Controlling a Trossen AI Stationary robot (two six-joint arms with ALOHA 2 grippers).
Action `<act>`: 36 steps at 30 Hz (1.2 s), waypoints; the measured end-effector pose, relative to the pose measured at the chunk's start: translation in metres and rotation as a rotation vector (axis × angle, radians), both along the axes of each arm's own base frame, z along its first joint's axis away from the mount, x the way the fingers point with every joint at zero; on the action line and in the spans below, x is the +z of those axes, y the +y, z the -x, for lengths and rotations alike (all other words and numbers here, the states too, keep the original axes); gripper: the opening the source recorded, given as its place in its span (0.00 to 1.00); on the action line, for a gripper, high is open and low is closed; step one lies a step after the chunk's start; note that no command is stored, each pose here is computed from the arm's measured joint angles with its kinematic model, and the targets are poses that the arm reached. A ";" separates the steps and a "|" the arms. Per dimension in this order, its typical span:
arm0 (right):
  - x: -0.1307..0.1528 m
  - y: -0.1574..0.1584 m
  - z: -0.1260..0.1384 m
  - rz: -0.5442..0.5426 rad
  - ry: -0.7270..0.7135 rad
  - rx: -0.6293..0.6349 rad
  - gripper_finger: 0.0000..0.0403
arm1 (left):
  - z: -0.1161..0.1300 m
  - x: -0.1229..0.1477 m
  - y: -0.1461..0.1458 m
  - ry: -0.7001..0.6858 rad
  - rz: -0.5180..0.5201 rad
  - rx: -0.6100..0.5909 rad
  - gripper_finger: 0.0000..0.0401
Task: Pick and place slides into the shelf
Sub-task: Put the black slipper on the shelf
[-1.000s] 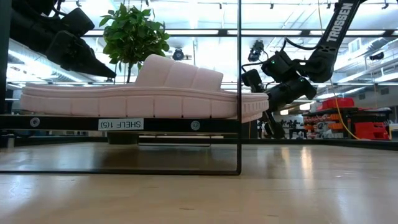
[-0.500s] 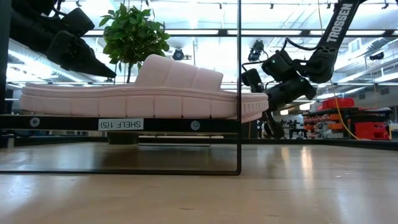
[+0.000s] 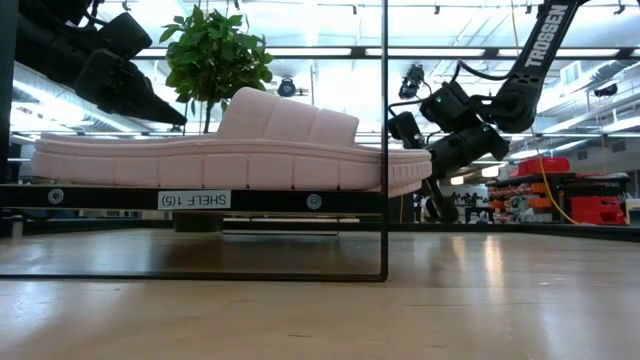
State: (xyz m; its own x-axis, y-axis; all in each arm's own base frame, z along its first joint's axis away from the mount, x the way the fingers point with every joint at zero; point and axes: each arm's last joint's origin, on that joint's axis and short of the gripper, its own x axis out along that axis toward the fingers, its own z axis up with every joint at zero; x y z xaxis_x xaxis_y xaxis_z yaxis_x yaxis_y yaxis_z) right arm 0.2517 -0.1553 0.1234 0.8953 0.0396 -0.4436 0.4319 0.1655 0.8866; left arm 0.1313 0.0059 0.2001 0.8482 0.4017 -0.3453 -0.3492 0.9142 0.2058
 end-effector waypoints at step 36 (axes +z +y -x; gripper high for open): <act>0.027 0.003 0.012 0.069 0.005 0.008 0.62 | 0.000 0.000 0.000 0.000 0.003 0.001 0.06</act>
State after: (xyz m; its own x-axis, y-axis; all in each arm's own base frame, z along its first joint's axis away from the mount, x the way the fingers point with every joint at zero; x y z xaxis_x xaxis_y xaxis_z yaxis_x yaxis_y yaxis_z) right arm 0.2394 -0.1524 0.1499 0.8928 0.0164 -0.4501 0.4348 0.2295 0.8708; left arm 0.1313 0.0059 0.2000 0.8477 0.4019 -0.3461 -0.3506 0.9143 0.2031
